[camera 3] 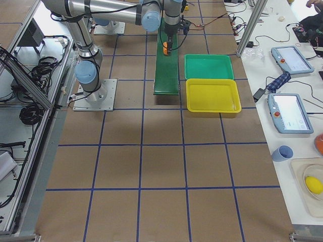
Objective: Sort buttons by color to trays
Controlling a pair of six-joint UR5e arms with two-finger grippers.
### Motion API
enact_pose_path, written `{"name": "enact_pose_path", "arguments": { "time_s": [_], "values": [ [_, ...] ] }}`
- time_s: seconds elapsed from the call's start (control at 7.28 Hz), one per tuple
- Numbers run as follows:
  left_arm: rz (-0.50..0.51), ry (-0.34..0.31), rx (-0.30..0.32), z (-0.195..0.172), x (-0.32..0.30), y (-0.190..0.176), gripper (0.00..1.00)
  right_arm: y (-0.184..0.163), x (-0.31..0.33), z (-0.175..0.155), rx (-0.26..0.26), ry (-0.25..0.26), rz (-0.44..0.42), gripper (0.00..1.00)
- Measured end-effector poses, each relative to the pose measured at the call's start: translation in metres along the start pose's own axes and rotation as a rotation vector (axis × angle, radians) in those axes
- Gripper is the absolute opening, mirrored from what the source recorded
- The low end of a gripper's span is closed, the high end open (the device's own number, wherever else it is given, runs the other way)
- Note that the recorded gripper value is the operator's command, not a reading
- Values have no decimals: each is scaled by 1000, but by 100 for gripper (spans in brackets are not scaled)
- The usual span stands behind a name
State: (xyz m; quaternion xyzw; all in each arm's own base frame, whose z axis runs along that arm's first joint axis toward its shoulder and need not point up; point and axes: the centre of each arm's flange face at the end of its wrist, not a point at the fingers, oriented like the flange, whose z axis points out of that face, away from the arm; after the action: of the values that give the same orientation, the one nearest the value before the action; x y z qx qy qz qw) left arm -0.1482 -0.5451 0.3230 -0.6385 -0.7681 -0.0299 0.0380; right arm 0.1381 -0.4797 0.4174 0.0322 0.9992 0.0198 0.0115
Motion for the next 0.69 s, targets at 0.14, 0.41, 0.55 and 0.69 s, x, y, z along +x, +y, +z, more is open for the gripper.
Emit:
{"name": "enact_pose_path", "arguments": {
  "time_s": [0.14,0.41,0.55,0.69],
  "values": [
    [0,0,1,0,0,0,0,0,0,0,1,0,0,100],
    [-1,4,0,2,0,0,0,0,0,0,3,0,-1,100],
    [-4,8,0,4,1,0,0,-1,0,1,3,0,-1,100],
    [-9,13,-1,5,3,0,0,-1,0,1,2,0,-1,100]
  ]
}}
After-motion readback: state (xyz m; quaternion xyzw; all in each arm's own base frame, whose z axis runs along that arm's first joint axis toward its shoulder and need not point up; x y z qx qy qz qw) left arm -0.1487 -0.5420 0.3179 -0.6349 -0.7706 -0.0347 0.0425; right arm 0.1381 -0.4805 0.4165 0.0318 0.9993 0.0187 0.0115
